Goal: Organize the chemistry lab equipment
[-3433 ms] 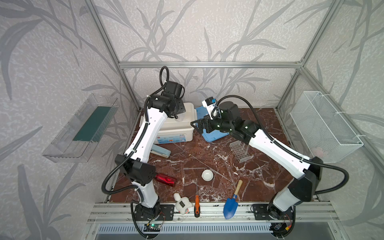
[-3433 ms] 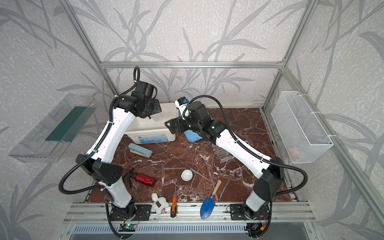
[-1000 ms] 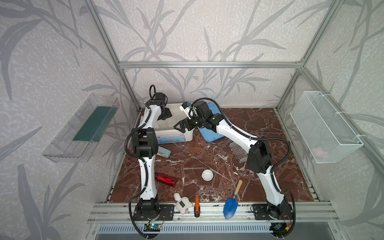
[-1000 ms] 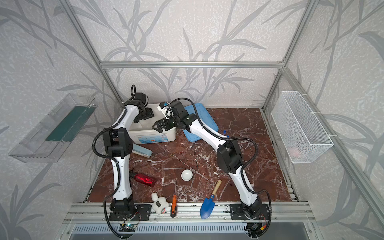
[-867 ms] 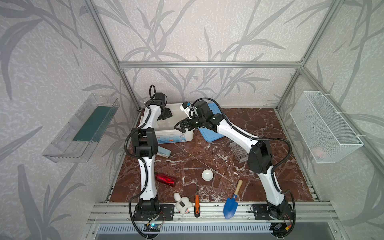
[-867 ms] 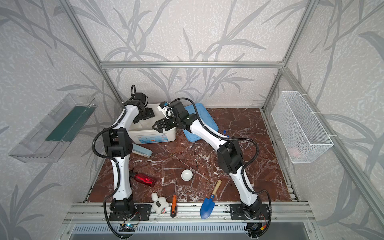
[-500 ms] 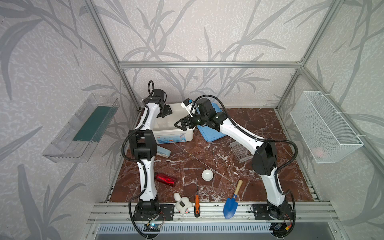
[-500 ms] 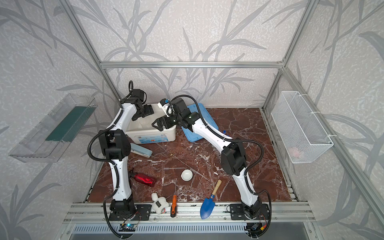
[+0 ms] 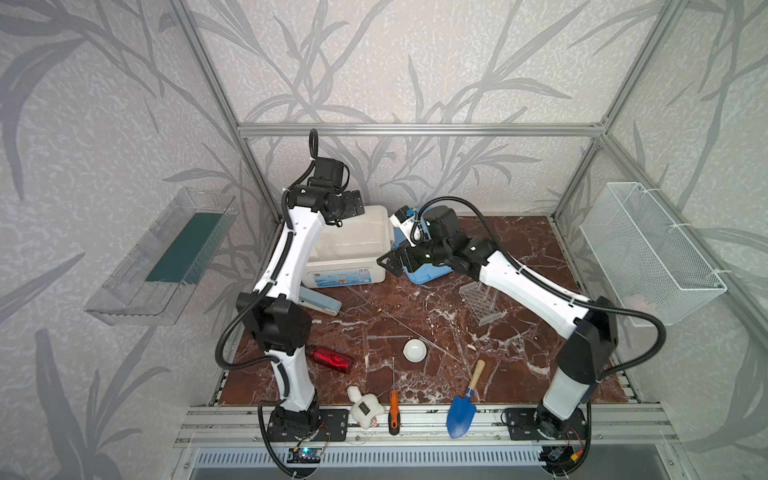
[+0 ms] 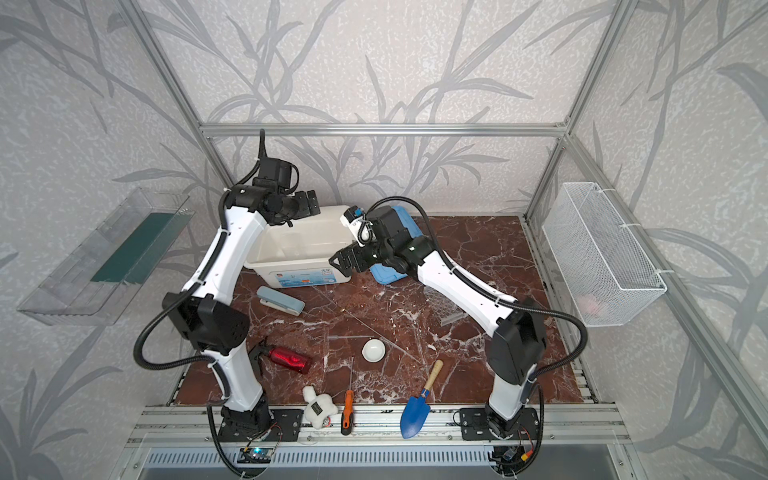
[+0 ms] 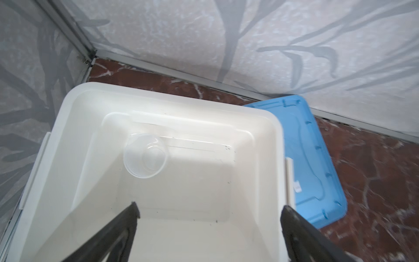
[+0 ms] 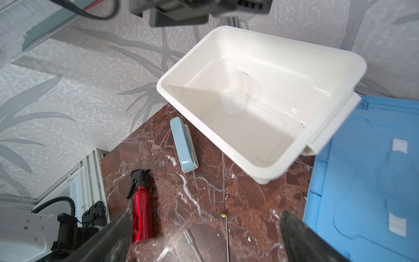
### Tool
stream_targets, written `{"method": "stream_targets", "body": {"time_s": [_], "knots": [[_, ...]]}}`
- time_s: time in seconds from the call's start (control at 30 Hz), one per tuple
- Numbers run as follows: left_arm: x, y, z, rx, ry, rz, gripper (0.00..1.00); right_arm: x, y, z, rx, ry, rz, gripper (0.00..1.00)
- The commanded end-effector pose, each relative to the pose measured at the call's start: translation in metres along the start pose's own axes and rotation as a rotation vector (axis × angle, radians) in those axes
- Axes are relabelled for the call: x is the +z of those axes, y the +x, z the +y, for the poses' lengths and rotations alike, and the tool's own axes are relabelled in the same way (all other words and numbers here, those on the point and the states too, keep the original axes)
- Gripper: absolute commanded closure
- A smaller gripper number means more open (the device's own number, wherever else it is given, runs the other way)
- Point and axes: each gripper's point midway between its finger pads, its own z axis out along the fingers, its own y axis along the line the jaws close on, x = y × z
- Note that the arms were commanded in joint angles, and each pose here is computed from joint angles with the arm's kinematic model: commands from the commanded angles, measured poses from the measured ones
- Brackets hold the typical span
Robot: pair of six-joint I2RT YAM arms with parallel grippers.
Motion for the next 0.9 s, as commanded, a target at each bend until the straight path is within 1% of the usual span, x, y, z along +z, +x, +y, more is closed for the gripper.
{"method": "stream_targets", "body": {"time_s": [0.0, 0.07, 0.23, 0.3, 0.4, 0.43, 0.5, 0.57, 0.63, 0.7, 0.8, 0.87], "knots": [[-0.032, 0.033, -0.026, 0.119, 0.087, 0.067, 0.01, -0.034, 0.012, -0.001, -0.027, 0.054, -0.002, 0.01], [-0.049, 0.051, -0.041, 0.17, 0.147, 0.089, 0.01, -0.052, 0.033, 0.004, -0.031, 0.043, 0.026, 0.01], [-0.076, 0.101, -0.062, 0.314, 0.234, 0.112, 0.01, -0.095, 0.085, 0.009, -0.044, 0.06, 0.058, 0.01], [-0.082, 0.128, -0.065, 0.343, 0.263, 0.155, 0.01, -0.109, 0.105, 0.005, -0.04, 0.091, 0.068, 0.01], [-0.091, 0.176, -0.067, 0.398, 0.275, 0.257, 0.01, -0.127, 0.13, 0.004, -0.025, 0.107, 0.077, 0.01], [-0.092, 0.192, -0.069, 0.416, 0.28, 0.286, 0.01, -0.131, 0.137, 0.006, -0.014, 0.102, 0.077, 0.01], [-0.092, 0.224, -0.081, 0.463, 0.342, 0.337, 0.01, -0.136, 0.147, 0.008, 0.0, 0.086, 0.081, 0.01], [-0.091, 0.257, -0.093, 0.539, 0.41, 0.369, 0.01, -0.138, 0.159, 0.012, 0.008, 0.063, 0.096, 0.01], [-0.088, 0.282, -0.097, 0.59, 0.425, 0.401, 0.01, -0.139, 0.169, 0.015, 0.011, 0.04, 0.114, 0.01], [-0.081, 0.302, -0.098, 0.616, 0.399, 0.427, 0.01, -0.141, 0.178, 0.018, 0.011, 0.023, 0.121, 0.0], [-0.069, 0.341, -0.112, 0.641, 0.435, 0.498, 0.01, -0.149, 0.186, 0.013, 0.022, 0.061, 0.123, 0.0], [-0.064, 0.367, -0.123, 0.712, 0.46, 0.517, 0.01, -0.153, 0.19, 0.014, 0.023, 0.059, 0.123, 0.0]]}}
